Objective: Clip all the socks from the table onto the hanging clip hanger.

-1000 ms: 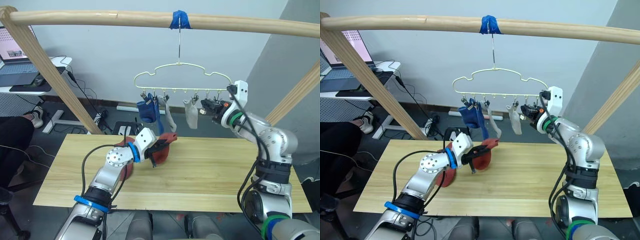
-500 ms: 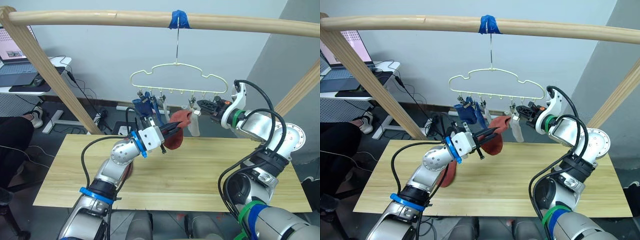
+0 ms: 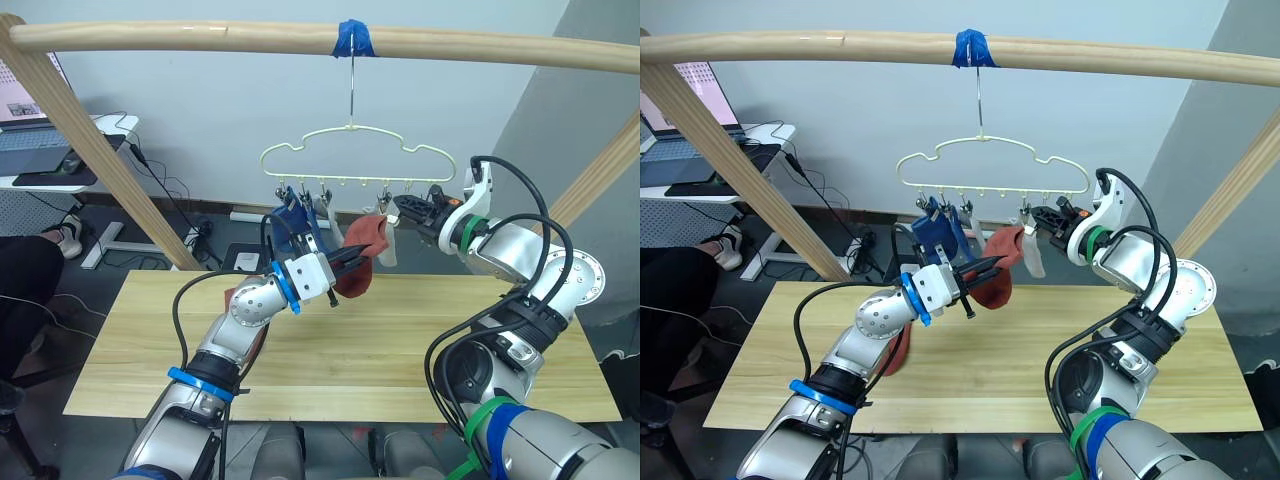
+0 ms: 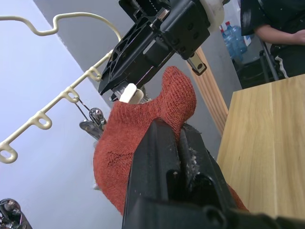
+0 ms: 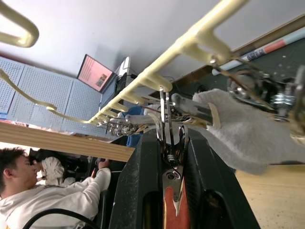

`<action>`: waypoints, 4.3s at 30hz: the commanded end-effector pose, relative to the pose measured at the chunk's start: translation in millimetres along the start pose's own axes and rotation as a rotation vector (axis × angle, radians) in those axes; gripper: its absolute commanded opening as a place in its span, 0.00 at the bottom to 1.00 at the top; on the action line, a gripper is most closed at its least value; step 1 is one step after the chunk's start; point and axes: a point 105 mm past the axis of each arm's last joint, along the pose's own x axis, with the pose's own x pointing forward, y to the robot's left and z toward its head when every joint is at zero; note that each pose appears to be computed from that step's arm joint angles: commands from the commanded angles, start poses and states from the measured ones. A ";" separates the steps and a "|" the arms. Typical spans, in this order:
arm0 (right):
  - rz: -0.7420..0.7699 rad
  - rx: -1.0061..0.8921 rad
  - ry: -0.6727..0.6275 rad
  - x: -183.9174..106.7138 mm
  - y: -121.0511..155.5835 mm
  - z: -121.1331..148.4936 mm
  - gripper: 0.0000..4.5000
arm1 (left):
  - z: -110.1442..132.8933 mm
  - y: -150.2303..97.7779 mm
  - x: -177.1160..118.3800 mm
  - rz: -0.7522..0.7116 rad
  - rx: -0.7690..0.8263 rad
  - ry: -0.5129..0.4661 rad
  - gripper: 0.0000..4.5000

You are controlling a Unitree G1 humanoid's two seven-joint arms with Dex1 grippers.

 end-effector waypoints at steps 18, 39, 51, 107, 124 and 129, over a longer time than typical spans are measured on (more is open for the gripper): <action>0.051 -0.033 -0.014 -3.0 16.6 4.1 0.08 | 3.3 19.0 7.9 0.088 -0.016 -0.015 0.01; 0.058 -0.028 -0.017 -1.9 22.2 2.5 0.08 | 2.2 21.6 14.5 0.083 -0.009 -0.022 0.01; 0.059 -0.021 0.001 1.1 22.0 -0.3 0.08 | 7.7 21.7 22.5 0.088 -0.007 -0.046 0.01; -0.116 -0.824 -0.249 -50.7 -0.2 -14.7 1.00 | -11.7 6.9 -34.2 -0.113 -0.702 0.092 0.99; -0.218 -1.000 -0.542 -25.3 -5.6 -1.3 0.63 | -23.5 31.2 -106.7 0.251 -0.931 0.336 1.00; -0.093 -0.978 -0.571 -26.4 17.1 -5.0 0.63 | -55.6 18.4 -143.6 0.395 -0.933 0.530 1.00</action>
